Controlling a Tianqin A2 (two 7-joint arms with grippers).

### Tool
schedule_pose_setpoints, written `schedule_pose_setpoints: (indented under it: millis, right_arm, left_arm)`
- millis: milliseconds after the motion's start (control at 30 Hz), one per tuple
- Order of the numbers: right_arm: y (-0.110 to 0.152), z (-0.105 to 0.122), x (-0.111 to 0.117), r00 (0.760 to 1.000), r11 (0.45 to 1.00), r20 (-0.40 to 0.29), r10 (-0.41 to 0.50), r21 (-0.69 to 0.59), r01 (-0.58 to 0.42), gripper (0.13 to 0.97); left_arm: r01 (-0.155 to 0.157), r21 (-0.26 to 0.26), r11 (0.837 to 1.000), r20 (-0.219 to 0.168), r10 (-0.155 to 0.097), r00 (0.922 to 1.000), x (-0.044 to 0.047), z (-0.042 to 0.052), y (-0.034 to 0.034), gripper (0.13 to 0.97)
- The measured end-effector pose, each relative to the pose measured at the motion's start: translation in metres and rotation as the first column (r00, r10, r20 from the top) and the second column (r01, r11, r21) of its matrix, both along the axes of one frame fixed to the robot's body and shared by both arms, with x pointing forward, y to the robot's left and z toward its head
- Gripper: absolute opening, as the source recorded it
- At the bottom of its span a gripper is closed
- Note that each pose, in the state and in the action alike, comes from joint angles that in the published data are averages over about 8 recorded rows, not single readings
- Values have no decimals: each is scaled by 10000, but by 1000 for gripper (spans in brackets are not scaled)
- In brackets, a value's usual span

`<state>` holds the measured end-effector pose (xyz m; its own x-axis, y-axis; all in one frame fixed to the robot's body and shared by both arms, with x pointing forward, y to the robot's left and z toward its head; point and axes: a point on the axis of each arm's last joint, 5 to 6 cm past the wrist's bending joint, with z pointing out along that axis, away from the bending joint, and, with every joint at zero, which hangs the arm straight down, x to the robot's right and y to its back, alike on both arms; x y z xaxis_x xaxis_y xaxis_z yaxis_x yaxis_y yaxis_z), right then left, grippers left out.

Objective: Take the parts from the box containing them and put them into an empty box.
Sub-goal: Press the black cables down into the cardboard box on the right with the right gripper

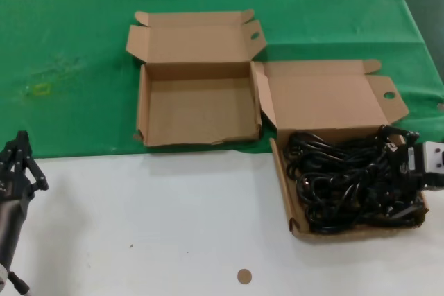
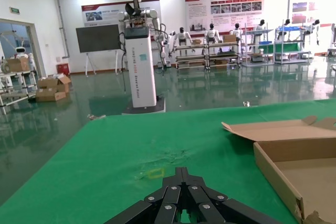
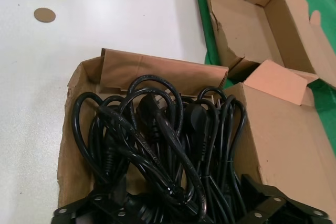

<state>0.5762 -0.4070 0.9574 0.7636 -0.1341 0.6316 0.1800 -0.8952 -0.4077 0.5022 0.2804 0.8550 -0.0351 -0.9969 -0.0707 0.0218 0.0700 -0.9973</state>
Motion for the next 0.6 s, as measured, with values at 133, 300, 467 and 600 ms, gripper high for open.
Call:
schedule_pose_setpoints:
  millis: [133,300,467,600]
  right_arm:
    - [20,-9,54,10000,9999,-75,63,-128,-64,816]
    - [35,-14,73,9997,9997,-195,120,-231,-125,703]
    - [42,-7,61,9995,9995,-293,145,-277,-153,607]
    - [41,5,44,9993,9994,-333,147,-302,-157,496]
  left_arm:
    - [0,0,10000,0,0,10000,0,0,0,144]
    - [0,1,10000,0,0,10000,0,0,0,144]
    - [0,-1,10000,0,0,10000,0,0,0,144]
    - [0,-5,10000,0,0,10000,0,0,0,144]
